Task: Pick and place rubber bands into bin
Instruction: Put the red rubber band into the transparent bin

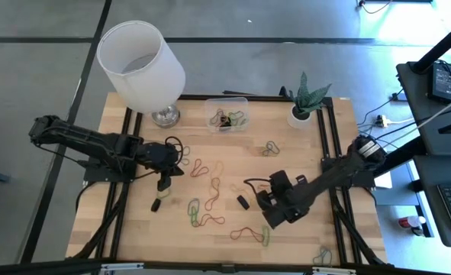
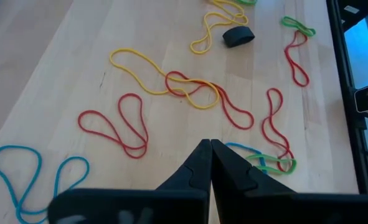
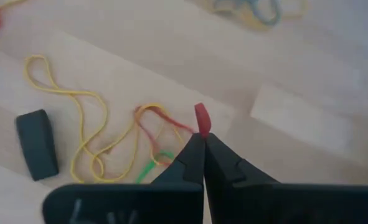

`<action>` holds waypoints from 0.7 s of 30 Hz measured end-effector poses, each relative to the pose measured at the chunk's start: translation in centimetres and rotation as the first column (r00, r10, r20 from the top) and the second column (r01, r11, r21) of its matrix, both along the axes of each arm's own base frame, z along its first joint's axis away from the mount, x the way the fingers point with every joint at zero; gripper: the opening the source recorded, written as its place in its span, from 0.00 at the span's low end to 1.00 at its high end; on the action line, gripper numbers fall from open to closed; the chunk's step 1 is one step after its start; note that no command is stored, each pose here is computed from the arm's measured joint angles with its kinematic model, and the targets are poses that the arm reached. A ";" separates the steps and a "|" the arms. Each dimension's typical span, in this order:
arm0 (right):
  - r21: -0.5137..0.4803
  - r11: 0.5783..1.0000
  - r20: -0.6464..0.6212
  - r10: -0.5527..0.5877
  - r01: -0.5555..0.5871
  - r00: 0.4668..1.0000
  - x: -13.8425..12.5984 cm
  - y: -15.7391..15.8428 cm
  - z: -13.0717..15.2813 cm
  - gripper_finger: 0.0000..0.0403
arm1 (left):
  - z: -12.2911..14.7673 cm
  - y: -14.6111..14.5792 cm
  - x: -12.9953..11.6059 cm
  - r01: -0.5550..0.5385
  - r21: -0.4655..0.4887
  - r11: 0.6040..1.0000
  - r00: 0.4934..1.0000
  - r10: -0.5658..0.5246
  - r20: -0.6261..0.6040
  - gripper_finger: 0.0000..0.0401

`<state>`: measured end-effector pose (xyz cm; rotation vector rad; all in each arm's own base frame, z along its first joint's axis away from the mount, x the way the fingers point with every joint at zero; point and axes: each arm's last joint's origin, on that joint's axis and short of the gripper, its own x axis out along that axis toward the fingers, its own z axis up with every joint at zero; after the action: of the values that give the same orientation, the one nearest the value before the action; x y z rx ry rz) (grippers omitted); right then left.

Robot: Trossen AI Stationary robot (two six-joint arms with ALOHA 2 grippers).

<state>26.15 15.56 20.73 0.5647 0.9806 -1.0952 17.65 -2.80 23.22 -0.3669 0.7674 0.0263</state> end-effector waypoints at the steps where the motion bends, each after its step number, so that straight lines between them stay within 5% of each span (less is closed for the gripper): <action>1: 0.019 1.000 -0.014 -0.007 0.007 1.000 -0.1 -0.2 -0.6 0.00 | 0.0 0.0 0.0 0.000 0.000 1.000 1.000 0.000 0.000 0.01; 8: 0.158 0.986 -0.170 -0.035 0.062 0.985 -1.3 -0.6 -2.9 0.00 | 0.0 0.0 0.0 -0.026 -0.027 0.999 1.000 0.026 -0.002 0.00; 21: 0.187 0.972 -0.408 -0.058 0.146 0.911 -3.3 -0.6 -2.7 0.00 | 0.0 0.0 0.0 -0.027 -0.024 0.999 1.000 0.027 0.000 0.01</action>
<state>22.85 14.95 18.05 0.5817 1.4536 -1.2358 17.68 -2.79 23.24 -0.3999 0.7633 0.0429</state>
